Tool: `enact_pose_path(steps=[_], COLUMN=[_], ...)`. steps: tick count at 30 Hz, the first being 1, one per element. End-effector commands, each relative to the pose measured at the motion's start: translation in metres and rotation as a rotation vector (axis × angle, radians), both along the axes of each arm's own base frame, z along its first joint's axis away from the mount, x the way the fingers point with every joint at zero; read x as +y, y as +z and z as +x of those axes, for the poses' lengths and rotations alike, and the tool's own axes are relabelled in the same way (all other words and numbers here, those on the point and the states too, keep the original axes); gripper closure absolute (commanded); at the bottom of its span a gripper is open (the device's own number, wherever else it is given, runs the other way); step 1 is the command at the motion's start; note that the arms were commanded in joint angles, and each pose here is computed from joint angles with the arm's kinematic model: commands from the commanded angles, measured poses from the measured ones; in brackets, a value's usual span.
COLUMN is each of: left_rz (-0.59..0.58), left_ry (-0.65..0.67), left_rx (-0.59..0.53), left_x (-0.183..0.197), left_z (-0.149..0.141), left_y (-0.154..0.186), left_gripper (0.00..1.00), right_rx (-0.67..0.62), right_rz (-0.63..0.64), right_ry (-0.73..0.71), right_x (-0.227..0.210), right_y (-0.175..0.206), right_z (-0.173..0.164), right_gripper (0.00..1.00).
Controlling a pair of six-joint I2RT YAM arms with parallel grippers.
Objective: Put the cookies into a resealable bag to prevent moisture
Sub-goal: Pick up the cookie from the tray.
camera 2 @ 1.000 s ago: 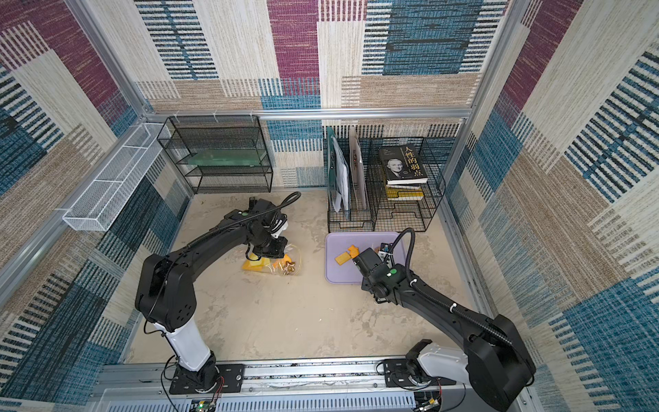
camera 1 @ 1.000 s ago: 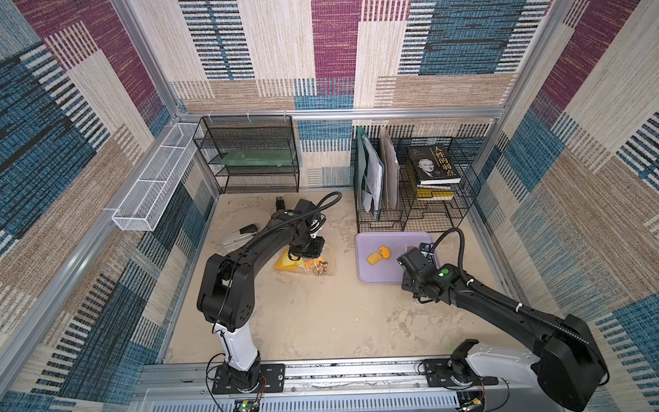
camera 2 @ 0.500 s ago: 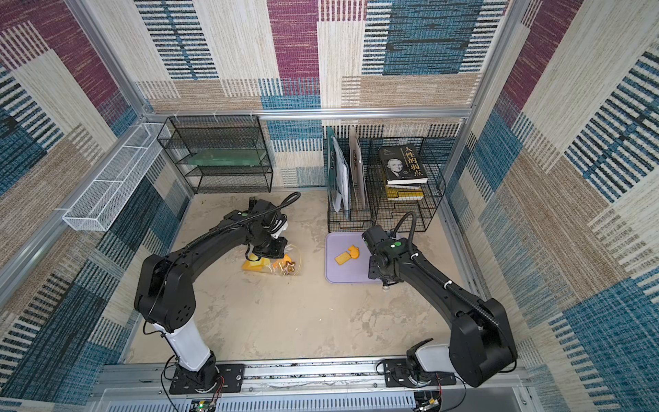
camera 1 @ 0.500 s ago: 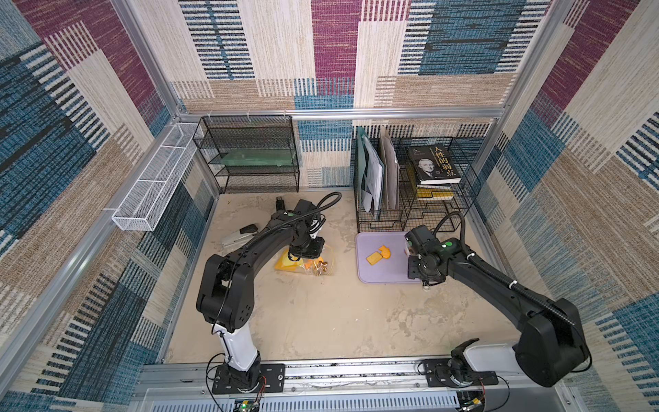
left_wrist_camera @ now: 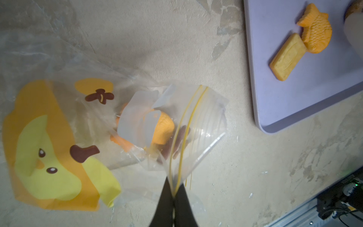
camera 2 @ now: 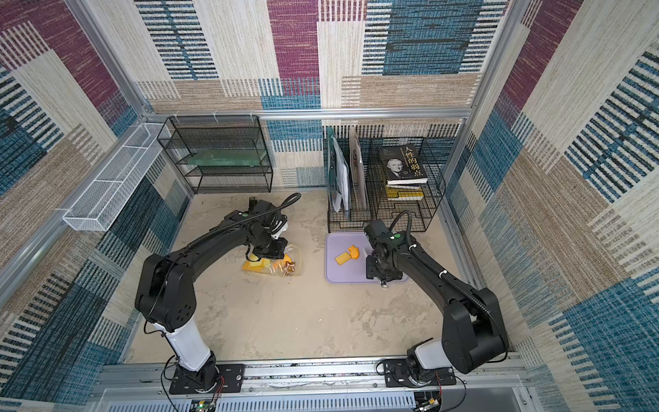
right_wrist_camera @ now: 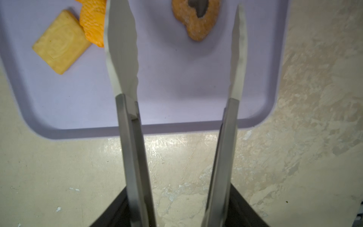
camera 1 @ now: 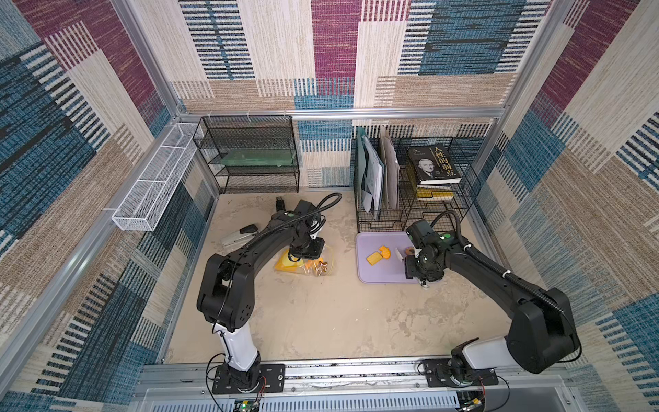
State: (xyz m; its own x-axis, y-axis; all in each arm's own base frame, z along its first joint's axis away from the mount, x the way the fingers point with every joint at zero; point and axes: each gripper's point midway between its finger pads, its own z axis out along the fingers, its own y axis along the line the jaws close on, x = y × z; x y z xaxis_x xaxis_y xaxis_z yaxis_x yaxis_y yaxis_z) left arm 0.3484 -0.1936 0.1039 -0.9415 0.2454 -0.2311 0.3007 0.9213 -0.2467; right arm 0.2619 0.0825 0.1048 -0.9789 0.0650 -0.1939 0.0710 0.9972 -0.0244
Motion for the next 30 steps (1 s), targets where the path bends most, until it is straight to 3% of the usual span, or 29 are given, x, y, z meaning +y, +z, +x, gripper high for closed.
enact_pose_path(steps=[1, 20, 30], left_rz=[-0.017, -0.012, -0.008], left_ry=[-0.004, -0.004, -0.004], left_rx=[-0.004, -0.008, -0.003], left_x=[-0.003, -0.001, -0.001], left_z=[0.003, 0.001, 0.002], left_y=[0.002, 0.001, -0.001], left_gripper=[1.0, 1.0, 1.0], right_rx=[0.059, 0.089, 0.104], right_rz=[-0.015, 0.038, 0.046], right_ry=[-0.002, 0.03, 0.046], right_x=[-0.005, -0.001, 0.001], right_y=[0.001, -0.017, -0.016], right_z=[-0.011, 0.017, 0.016], right_gripper=[0.38, 0.45, 0.57])
